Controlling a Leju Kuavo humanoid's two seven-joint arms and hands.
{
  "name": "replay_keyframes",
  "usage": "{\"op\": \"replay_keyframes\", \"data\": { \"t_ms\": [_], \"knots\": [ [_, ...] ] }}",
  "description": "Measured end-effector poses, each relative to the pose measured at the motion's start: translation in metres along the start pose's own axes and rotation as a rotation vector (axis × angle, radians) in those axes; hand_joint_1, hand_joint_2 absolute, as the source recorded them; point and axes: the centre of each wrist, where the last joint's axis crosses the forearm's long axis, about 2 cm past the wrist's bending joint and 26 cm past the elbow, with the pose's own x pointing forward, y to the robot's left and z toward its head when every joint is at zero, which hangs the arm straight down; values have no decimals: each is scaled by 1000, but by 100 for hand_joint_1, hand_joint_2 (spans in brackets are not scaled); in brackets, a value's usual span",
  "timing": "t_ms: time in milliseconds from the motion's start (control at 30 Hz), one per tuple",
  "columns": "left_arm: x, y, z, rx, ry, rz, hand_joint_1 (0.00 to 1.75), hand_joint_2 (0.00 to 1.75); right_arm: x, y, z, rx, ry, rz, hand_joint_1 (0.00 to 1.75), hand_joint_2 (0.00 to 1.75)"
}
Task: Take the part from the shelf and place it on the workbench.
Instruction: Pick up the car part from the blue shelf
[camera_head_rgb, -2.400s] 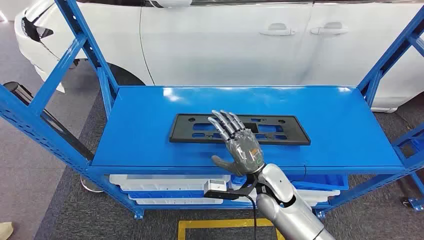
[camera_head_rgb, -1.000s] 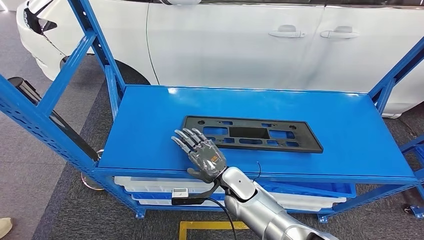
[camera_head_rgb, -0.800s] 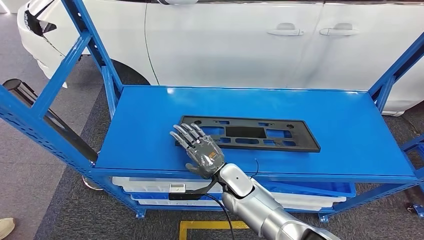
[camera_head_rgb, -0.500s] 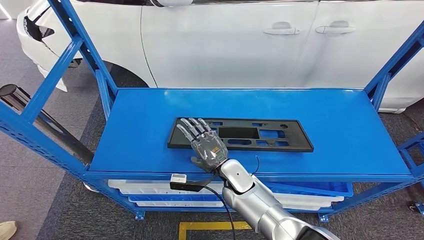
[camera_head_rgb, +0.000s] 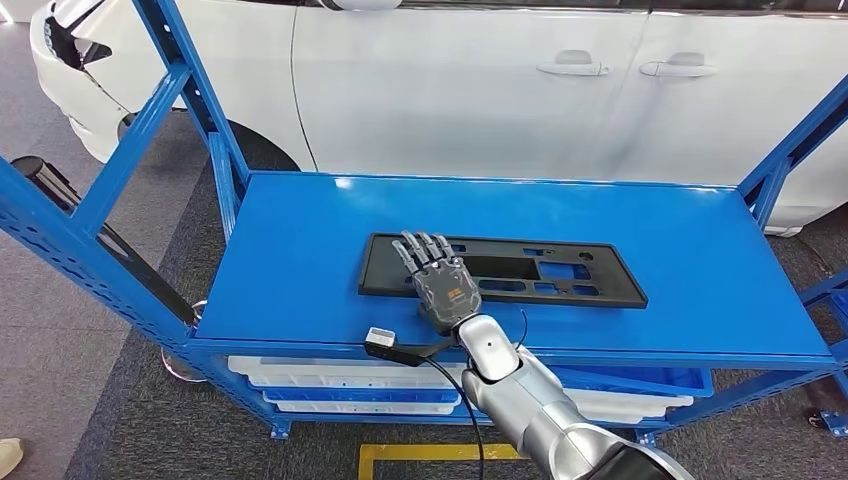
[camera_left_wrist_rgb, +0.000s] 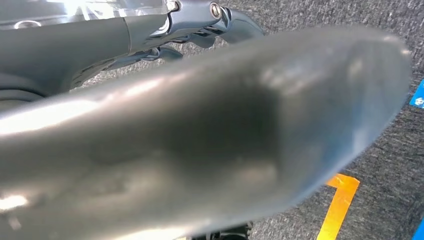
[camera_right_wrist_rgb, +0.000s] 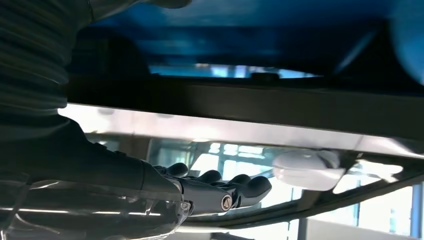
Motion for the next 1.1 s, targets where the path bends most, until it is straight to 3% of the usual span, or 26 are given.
{"op": "replay_keyframes", "data": {
  "t_ms": [333, 367, 500, 1100],
  "knots": [
    [0, 0, 0, -8, -2, -1, 0, 0, -26, 0, -3, 7, 124, 102, 0, 175],
    [1, 0, 0, -8, -3, -1, 0, 0, -27, 1, -3, 9, 135, 105, 6, 175],
    [-1, 2, 0, -8, 0, -4, 0, 0, -34, 5, 2, 30, 179, 129, 175, 175],
    [0, 5, -1, -33, -49, 2, 0, 0, -57, 10, 5, 106, 143, 154, 175, 175]
  ]
}}
